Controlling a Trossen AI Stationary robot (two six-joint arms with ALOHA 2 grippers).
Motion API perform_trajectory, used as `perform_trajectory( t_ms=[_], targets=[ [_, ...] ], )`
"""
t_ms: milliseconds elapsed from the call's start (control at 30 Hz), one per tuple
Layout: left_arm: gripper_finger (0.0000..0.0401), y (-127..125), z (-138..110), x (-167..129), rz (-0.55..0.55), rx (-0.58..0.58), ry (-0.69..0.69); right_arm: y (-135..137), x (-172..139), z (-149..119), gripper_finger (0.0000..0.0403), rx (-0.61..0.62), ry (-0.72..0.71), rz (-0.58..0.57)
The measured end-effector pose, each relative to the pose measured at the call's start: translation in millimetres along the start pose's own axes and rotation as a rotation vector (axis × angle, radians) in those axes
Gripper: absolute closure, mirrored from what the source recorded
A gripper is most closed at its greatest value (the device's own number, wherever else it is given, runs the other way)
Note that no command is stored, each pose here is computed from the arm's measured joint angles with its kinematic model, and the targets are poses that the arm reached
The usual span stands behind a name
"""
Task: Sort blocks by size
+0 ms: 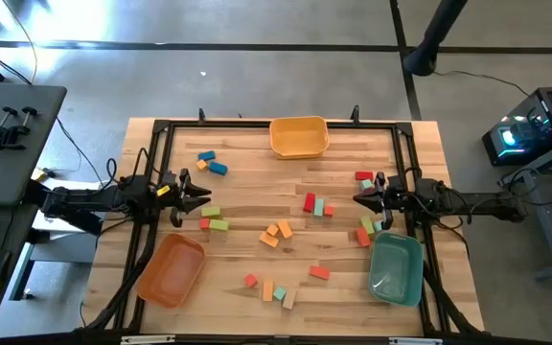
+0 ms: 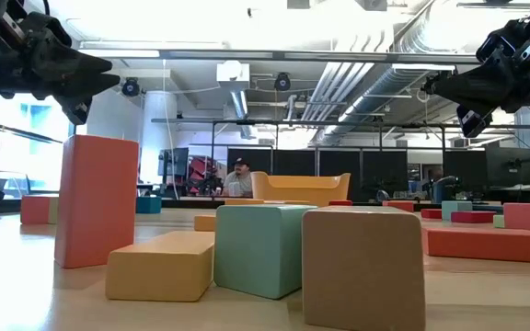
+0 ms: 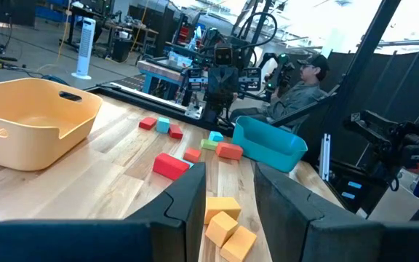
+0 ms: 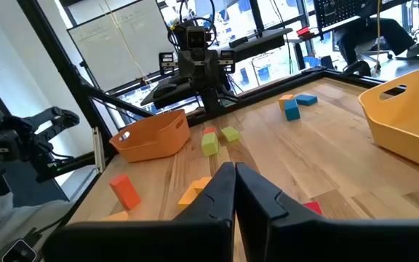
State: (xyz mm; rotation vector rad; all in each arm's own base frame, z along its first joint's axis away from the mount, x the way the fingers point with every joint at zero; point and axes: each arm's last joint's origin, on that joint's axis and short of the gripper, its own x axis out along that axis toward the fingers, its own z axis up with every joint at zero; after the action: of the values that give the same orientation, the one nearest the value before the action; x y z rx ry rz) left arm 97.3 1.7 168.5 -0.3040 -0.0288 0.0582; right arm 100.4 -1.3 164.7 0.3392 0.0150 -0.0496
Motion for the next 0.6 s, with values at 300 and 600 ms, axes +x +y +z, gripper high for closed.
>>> perform_trajectory(
  t_ms=[300,600],
  targets=[
    [0.0298,0.0,0.0,0.0,0.000,0.000,0.000,0.0,0.0,0.0,0.0402,0.000,0.000,0.000],
    [0.0298,-4.2,20.1,-2.1,-0.040,-0.372,-0.220,0.0,0.0,0.0,0.0402,0.000,0.000,0.000]
  ],
)
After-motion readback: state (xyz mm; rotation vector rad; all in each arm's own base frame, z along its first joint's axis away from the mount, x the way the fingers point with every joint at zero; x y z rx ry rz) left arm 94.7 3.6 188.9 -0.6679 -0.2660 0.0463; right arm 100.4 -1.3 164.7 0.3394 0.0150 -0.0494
